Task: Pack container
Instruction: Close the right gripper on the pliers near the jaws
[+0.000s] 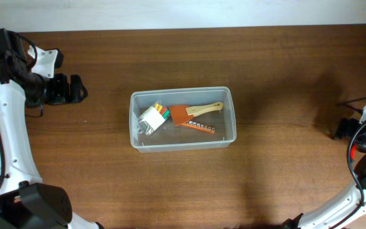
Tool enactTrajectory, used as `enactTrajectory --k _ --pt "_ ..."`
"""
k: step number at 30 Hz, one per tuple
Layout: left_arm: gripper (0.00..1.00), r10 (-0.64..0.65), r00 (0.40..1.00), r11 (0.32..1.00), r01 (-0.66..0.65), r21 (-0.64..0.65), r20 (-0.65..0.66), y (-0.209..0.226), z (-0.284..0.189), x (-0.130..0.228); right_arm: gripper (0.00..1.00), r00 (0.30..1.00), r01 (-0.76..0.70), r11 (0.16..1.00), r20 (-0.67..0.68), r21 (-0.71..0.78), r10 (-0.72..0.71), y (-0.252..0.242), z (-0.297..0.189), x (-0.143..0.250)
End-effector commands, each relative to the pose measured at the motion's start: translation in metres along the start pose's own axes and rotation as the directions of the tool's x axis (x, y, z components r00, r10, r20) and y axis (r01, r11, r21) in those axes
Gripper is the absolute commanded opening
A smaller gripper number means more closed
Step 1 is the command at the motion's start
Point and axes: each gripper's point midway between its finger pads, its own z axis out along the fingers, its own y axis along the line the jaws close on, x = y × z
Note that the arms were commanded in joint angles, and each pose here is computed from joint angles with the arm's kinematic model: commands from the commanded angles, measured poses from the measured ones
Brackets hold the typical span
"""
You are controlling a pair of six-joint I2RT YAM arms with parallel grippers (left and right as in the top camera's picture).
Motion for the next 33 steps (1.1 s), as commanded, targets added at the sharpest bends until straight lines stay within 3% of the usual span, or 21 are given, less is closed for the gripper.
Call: enactTrajectory --k 1,7,14,33 --pt "0.99 -0.01 1.0 1.0 0.009 0.009 0.019 -0.001 -0.004 -0.005 0.82 0.999 -0.025 1.0 -0.047 -0.01 0.025 -0.003 0.013 0.014" --pt "0.99 -0.009 1.0 1.0 0.009 0.009 0.02 -0.001 -0.004 -0.005 0.78 0.998 -0.033 0.999 -0.052 -0.01 0.032 -0.006 0.013 0.016" --pt "0.99 -0.01 1.0 1.0 0.009 0.009 0.019 -0.001 -0.004 -0.005 0.55 0.998 -0.043 0.999 -0.053 -0.009 0.043 -0.006 0.012 0.016" --pt "0.99 -0.01 1.0 1.0 0.009 0.009 0.019 -0.001 -0.004 -0.005 0.24 0.993 -0.108 0.994 -0.052 -0.008 0.107 -0.019 0.012 0.02"
